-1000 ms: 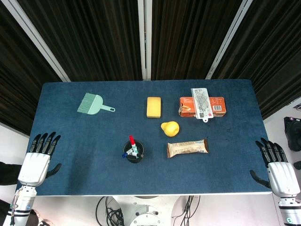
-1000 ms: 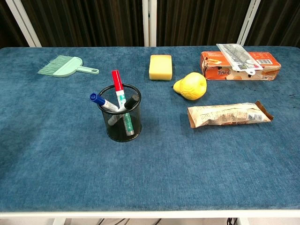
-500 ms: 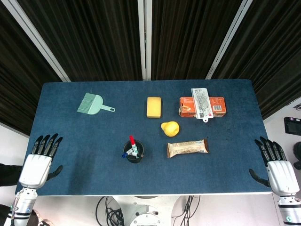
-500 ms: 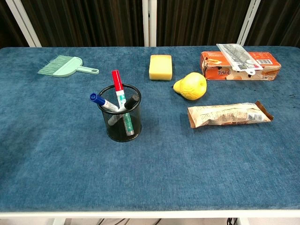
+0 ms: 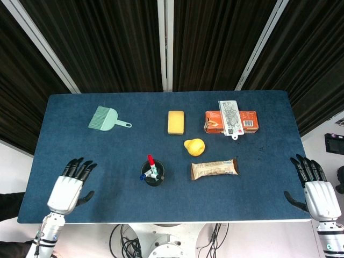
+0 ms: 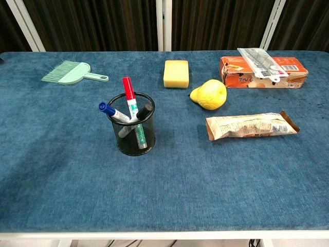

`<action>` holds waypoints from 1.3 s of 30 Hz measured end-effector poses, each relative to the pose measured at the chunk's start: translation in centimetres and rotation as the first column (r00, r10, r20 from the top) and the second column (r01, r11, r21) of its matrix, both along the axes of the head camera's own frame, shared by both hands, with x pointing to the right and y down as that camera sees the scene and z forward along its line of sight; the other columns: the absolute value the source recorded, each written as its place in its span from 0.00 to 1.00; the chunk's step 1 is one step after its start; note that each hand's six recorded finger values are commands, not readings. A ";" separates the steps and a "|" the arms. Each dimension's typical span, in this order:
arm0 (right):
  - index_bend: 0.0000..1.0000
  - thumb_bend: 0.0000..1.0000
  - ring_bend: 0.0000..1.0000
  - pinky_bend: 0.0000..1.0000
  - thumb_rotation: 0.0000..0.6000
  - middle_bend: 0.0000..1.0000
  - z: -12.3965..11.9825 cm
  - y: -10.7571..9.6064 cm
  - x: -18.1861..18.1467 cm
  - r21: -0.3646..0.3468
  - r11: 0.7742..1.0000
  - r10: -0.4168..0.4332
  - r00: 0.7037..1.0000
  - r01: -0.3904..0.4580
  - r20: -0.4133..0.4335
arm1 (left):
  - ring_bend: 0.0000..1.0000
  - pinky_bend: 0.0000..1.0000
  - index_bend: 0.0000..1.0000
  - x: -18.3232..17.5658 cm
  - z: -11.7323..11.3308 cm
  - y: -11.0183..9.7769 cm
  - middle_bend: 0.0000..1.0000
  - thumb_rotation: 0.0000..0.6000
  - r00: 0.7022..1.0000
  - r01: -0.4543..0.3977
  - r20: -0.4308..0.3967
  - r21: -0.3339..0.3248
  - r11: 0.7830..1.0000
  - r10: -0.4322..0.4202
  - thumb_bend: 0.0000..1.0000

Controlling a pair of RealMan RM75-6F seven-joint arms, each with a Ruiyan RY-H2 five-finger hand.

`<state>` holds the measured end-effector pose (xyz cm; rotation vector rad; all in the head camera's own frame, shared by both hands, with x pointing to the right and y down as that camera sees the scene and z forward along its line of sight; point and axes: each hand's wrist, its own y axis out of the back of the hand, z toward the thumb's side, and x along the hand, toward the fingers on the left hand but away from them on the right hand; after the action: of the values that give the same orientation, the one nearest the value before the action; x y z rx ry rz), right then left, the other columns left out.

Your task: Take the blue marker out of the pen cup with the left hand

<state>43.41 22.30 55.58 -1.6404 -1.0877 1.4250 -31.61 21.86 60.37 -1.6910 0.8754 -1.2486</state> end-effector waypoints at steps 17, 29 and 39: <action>0.00 0.18 0.00 0.00 1.00 0.00 0.3 -0.1 -0.2 0.005 1.000 0.000 1.000 0.000 0.000 | 0.18 0.23 0.24 9.4 2.8 -1.8 0.25 1.00 0.984 -0.177 0.014 -0.024 0.984 0.177 0.26; 0.00 0.18 0.00 0.00 1.00 0.00 0.3 -0.2 -0.2 -0.002 1.000 0.008 1.000 -0.008 0.001 | 0.38 0.38 0.39 12.0 3.4 -2.7 0.48 1.00 0.978 -0.207 -0.029 0.002 0.978 0.207 0.26; 0.00 0.18 0.00 0.00 1.00 0.00 0.4 -0.3 0.0 -0.009 1.000 0.015 1.000 -0.015 0.001 | 0.45 0.42 0.41 13.2 3.8 -3.1 0.53 1.00 0.974 -0.219 -0.050 0.015 0.976 0.219 0.31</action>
<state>43.41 22.05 55.95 -1.6432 -1.0976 1.4409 -18.41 18.79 64.21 -1.7662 0.7020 -1.0545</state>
